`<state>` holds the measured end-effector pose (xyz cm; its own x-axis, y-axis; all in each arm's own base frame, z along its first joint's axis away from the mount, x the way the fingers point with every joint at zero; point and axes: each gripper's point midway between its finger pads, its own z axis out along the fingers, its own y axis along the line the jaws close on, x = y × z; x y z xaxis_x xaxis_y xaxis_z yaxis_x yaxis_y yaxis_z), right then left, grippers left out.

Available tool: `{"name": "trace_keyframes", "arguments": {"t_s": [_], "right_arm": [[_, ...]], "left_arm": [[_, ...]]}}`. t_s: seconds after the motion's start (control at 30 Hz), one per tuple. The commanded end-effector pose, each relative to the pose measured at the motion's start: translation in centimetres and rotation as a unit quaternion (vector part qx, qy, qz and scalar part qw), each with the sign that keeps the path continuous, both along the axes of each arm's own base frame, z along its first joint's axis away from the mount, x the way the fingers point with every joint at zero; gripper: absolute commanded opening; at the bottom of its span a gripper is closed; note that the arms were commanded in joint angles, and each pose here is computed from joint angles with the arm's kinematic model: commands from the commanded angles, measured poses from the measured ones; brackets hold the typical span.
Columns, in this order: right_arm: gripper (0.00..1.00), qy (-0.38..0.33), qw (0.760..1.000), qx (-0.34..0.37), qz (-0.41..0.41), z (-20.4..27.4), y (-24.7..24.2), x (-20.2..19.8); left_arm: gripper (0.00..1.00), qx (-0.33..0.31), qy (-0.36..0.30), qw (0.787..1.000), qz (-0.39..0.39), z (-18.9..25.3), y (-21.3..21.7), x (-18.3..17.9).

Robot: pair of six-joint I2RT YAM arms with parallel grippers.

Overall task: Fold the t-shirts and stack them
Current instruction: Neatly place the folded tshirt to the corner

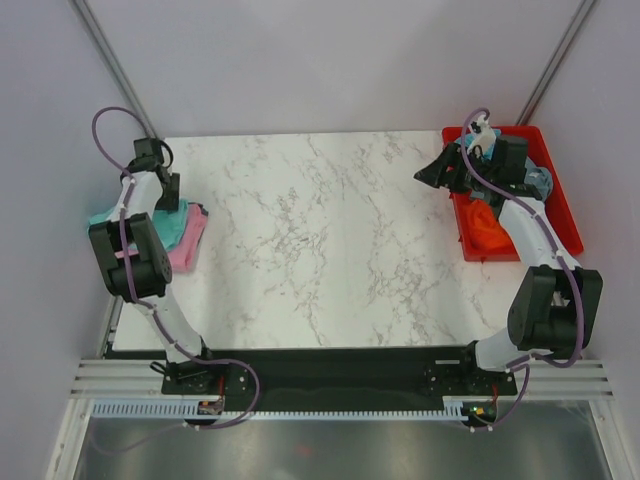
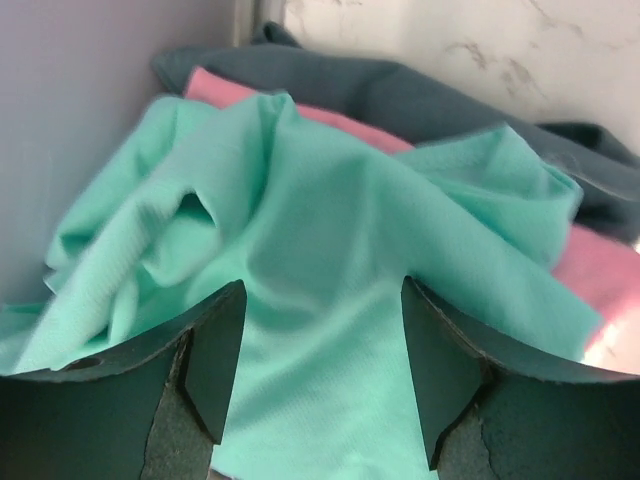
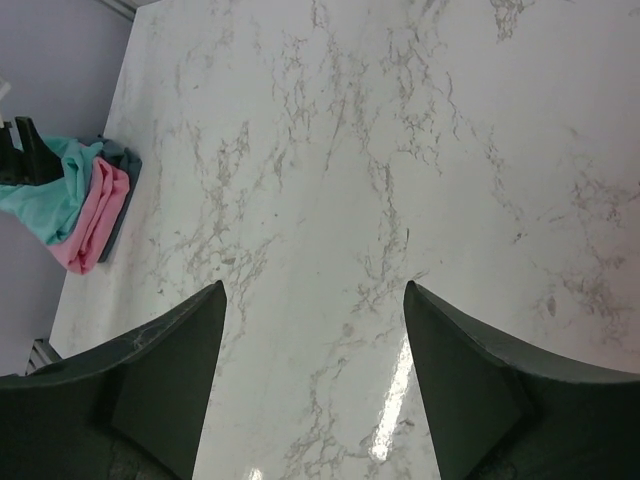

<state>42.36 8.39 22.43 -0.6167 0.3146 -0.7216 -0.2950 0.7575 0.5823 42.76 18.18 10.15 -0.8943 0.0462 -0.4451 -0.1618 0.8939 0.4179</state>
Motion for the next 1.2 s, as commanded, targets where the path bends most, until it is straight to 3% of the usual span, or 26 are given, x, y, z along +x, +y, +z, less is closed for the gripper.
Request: {"name": "trace_keyframes", "arguments": {"t_s": [0.0, 0.03, 0.27, 0.33, 0.43, 0.57, 0.83, 0.87, 0.9, 1.17], "right_arm": [[0.81, -0.013, 1.000, -0.020, -0.007, 0.2, -0.9, -0.1], [0.81, -0.012, 1.000, -0.019, -0.007, 0.1, -0.9, -0.1], [0.81, -0.005, 1.000, -0.001, -0.002, -0.5, -0.5, 0.0], [0.81, -0.005, 1.000, 0.001, -0.001, -0.5, -0.4, 0.0], [0.80, -0.006, 1.000, 0.006, 0.001, -0.3, -0.3, 0.0], [0.80, -0.007, 1.000, 0.018, 0.002, 0.0, -0.1, 0.2], [0.80, -0.028, 0.999, 0.024, 0.010, 1.0, 0.3, -0.4], [0.80, -0.034, 0.999, 0.026, 0.012, 1.5, 0.4, -0.7], [0.80, -0.032, 0.999, 0.027, 0.012, 1.3, 0.4, -0.9], [0.80, -0.037, 0.998, 0.056, 0.021, 1.3, 1.1, -1.9]], "left_arm": [[0.71, -0.060, -0.041, 0.997, 0.017, 3.2, -2.7, -2.7], [0.71, -0.071, -0.066, 0.995, 0.013, 4.9, -3.5, -3.5], [0.71, -0.073, -0.086, 0.994, 0.010, 6.4, -4.9, -7.9], [0.71, -0.107, -0.046, 0.993, 0.000, 4.6, -6.5, -10.2], [0.67, -0.106, 0.002, 0.994, -0.026, 3.1, -6.8, -11.2], [0.64, -0.101, 0.041, 0.994, -0.024, 1.6, -6.3, -11.1], [0.64, -0.098, 0.030, 0.994, -0.025, 2.3, -5.6, -8.4], [0.64, -0.091, 0.026, 0.995, -0.023, 2.5, -5.3, -8.1], [0.63, -0.033, 0.047, 0.998, -0.041, 3.4, -3.5, -8.3], [0.63, 0.005, 0.064, 0.997, -0.051, 5.0, -2.1, -7.6]]}}
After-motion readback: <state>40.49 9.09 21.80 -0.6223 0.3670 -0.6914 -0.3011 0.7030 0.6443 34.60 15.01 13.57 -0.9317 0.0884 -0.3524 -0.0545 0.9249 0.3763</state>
